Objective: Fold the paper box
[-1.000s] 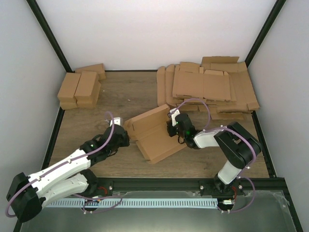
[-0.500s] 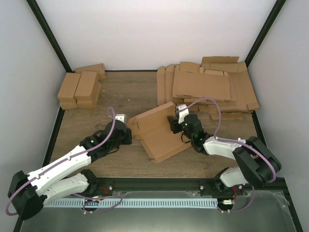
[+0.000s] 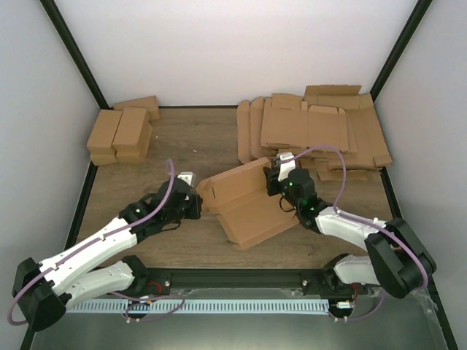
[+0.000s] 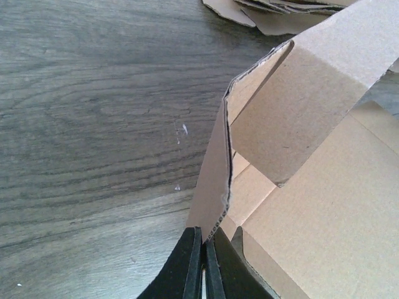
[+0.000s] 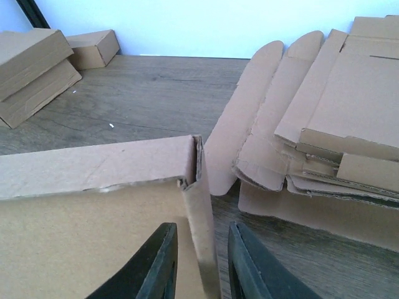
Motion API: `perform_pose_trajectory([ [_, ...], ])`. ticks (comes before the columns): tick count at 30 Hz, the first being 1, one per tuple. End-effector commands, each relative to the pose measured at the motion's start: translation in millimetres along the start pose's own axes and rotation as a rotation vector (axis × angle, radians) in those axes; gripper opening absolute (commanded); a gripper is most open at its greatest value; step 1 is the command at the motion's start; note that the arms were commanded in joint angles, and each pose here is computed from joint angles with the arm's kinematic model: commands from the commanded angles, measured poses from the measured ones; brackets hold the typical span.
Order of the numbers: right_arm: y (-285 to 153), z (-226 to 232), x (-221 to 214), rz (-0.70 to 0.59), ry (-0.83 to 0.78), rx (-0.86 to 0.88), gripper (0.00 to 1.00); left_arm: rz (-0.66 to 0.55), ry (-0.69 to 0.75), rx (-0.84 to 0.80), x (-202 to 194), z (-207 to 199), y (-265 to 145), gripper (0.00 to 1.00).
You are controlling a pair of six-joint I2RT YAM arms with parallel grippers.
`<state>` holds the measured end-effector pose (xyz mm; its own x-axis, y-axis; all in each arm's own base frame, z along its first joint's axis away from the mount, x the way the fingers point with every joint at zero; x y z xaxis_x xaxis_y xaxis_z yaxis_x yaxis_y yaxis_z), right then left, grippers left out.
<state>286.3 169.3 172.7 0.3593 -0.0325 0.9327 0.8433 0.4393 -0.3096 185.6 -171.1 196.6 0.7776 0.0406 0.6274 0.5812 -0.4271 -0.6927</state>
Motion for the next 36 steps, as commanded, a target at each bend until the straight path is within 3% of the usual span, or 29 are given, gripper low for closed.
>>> perform_pose_trajectory([
  [1,-3.6,5.0,20.3,-0.056,-0.001,0.024,0.23,-0.002,0.013,-0.042,4.1,-7.4,-4.2,0.04],
  [15,2.0,9.5,28.0,-0.093,-0.024,0.052,0.18,0.037,0.015,-0.061,-3.7,-7.4,-2.0,0.04],
  [25,4.7,8.5,26.5,-0.091,-0.046,0.043,0.23,0.042,0.012,-0.062,-3.8,-7.7,-3.1,0.04],
  [28,5.3,6.5,25.0,-0.088,-0.044,0.028,0.33,0.044,0.013,-0.056,-4.1,-6.8,-3.7,0.04],
  [31,5.2,4.9,24.4,-0.090,-0.044,0.015,0.33,0.041,0.009,-0.056,-4.3,-6.2,-4.9,0.04],
  [32,4.7,4.6,24.0,-0.091,-0.044,0.014,0.33,0.041,0.007,-0.055,-4.5,-5.7,-5.2,0.04],
  [36,3.5,6.6,23.4,-0.093,-0.054,0.033,0.14,0.037,0.004,-0.054,-4.3,-5.4,-6.3,0.04],
])
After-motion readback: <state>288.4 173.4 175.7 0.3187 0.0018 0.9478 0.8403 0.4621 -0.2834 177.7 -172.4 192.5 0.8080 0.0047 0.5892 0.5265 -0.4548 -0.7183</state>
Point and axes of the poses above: each gripper's point midway between its finger pads, its own y axis out along the fingers, its own z axis along the line the jaws close on, x = y × z, the point moved 6 cm from there along -y, back along the fingers, and after that the axes turned 1 degree about y, right-handed, at the moved point
